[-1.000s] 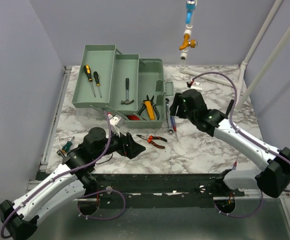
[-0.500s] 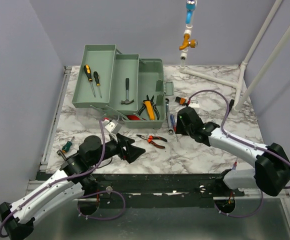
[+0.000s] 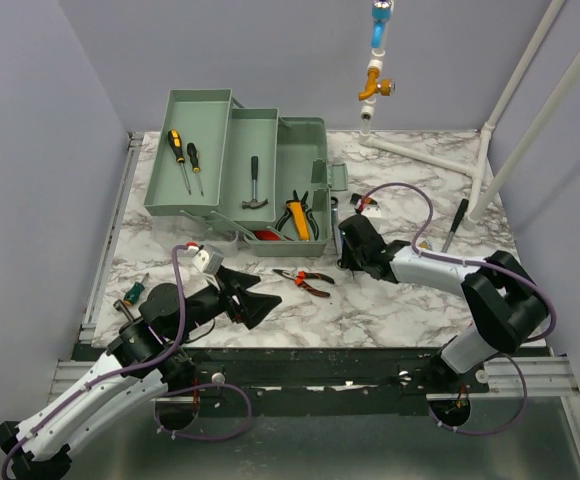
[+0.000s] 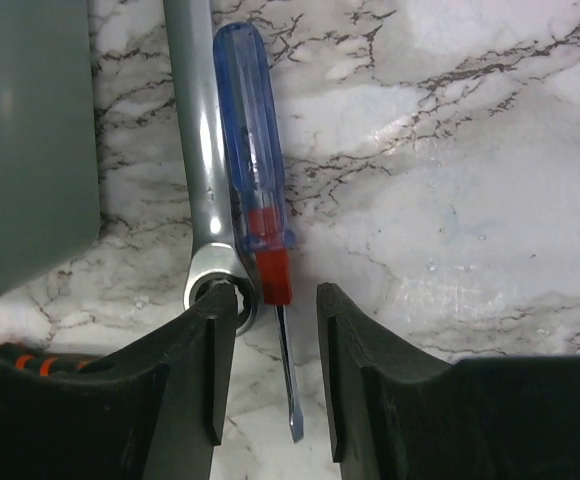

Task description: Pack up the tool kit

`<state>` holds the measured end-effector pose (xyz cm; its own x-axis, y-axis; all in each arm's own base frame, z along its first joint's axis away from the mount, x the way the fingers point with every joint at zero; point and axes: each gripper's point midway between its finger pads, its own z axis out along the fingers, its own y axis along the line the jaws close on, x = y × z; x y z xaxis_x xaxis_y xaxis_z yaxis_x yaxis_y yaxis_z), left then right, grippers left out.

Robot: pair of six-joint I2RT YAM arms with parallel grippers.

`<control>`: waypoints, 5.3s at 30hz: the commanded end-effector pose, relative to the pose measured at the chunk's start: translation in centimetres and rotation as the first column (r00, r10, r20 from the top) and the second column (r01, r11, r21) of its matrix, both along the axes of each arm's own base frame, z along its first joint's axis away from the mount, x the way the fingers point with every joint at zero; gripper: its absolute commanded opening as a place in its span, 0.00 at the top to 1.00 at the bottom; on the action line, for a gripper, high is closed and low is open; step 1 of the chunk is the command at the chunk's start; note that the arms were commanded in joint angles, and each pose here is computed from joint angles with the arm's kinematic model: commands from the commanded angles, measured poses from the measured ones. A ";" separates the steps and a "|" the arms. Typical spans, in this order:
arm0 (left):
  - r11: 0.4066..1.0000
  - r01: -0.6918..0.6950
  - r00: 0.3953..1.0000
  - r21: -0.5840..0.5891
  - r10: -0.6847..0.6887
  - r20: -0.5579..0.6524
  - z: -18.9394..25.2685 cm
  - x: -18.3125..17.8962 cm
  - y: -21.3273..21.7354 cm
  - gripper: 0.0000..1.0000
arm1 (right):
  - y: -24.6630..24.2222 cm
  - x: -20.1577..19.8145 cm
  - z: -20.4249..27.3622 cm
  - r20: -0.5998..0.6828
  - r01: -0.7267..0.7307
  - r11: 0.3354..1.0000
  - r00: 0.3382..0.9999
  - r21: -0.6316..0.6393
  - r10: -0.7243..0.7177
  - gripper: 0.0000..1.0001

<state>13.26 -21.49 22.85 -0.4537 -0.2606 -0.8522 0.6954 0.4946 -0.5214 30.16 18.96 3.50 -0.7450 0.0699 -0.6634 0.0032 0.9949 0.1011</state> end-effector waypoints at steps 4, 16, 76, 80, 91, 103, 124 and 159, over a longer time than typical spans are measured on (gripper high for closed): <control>1.000 -0.008 1.000 0.013 0.008 -0.018 -0.5 0.1 0.0 0.08 | -0.5 2.2 -1.1 0.019 0.120 0.992 0.993 -0.037 -0.120 0.61; 0.999 0.007 0.998 0.042 -0.005 -0.057 -0.7 0.5 -0.9 0.08 | -1.4 1.0 1.9 0.069 0.119 0.993 0.990 0.022 -0.120 0.95; 0.883 -0.365 0.895 0.296 0.420 -0.147 7.7 20.0 -4.3 1.00 | 2.2 -7.0 20.6 0.502 -0.432 0.794 0.844 0.428 0.189 0.32; 0.703 -0.547 0.809 0.454 0.583 0.072 10.8 22.6 1.7 1.00 | 1.5 -6.7 20.0 0.494 -0.397 0.818 0.854 0.417 0.163 0.32; 0.447 -0.624 0.731 0.641 0.623 0.278 10.7 30.2 4.3 1.00 | 1.4 -6.0 18.3 0.457 -0.355 0.841 0.877 0.408 0.148 0.32; 0.448 -0.525 0.771 0.723 0.610 0.182 5.0 33.1 2.5 0.60 | 0.6 -6.0 15.3 0.367 -0.274 0.874 0.922 0.400 0.121 0.32; 0.679 -0.622 0.699 0.390 0.706 -0.116 6.9 17.8 6.9 0.22 | 0.8 -6.1 11.1 0.227 -0.226 0.906 0.962 0.357 0.151 0.32; -0.254 -0.762 -0.641 0.596 0.432 -0.635 -14.8 9.3 33.3 0.04 | 7.4 -6.7 13.7 0.136 -0.462 0.773 0.882 0.435 0.450 0.32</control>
